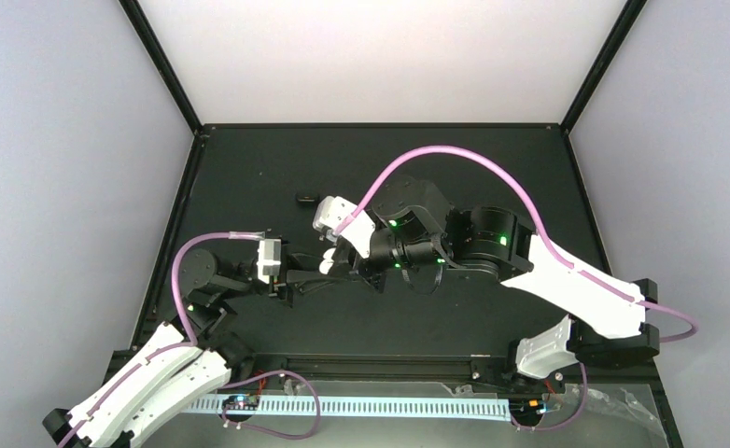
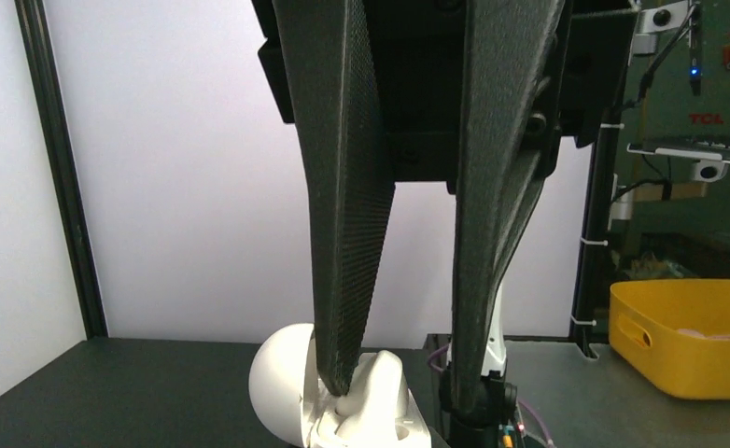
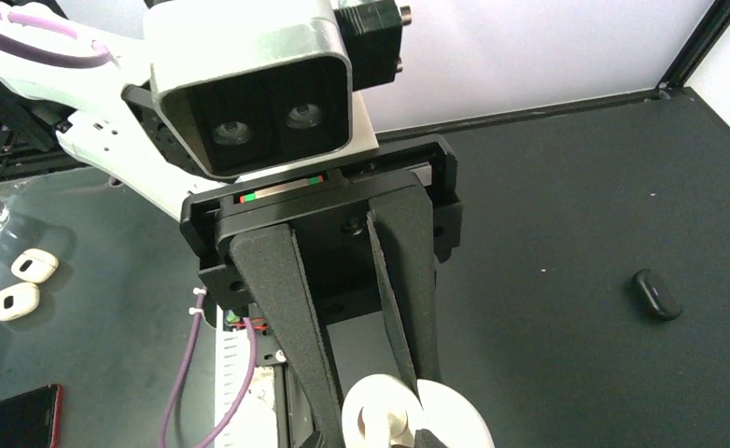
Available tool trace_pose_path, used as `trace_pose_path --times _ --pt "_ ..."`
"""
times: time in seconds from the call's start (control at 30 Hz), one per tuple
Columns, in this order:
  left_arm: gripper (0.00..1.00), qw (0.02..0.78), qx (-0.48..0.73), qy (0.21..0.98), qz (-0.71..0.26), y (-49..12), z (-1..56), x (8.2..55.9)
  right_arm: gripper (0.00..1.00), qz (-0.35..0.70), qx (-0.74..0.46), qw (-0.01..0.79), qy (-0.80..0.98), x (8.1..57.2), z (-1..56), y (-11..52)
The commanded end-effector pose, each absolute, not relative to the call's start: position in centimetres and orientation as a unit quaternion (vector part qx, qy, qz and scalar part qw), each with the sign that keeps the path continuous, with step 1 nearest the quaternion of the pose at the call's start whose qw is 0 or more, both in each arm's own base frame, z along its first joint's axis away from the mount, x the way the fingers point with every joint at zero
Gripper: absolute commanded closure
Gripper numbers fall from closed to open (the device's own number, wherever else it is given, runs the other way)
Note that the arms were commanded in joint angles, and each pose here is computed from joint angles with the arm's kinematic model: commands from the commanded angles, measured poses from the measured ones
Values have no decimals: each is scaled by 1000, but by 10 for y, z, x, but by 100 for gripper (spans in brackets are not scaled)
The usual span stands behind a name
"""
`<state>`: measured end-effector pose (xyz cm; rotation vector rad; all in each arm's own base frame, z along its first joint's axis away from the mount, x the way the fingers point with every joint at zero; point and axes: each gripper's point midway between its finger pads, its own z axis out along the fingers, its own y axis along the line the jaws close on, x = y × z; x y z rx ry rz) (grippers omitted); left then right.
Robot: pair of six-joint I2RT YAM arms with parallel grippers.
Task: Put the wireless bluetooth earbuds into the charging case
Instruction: Adjust the earbud with the charging case.
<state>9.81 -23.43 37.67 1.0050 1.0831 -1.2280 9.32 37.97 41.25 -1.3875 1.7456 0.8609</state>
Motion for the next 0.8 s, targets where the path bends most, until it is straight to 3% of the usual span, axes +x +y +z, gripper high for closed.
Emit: trace_pose_path --times 0.0,0.23,0.57,0.77 --pt "98 591 434 440 -518 -231 396 92 78 324 -533 372 688 99 412 379" --pt "99 589 436 440 -519 -231 395 92 83 314 -528 376 694 103 409 380" --pt "99 590 435 440 -518 -230 396 91 99 316 -533 368 693 101 407 381" --pt "98 591 431 444 -517 -231 394 94 99 336 -523 380 685 98 422 378"
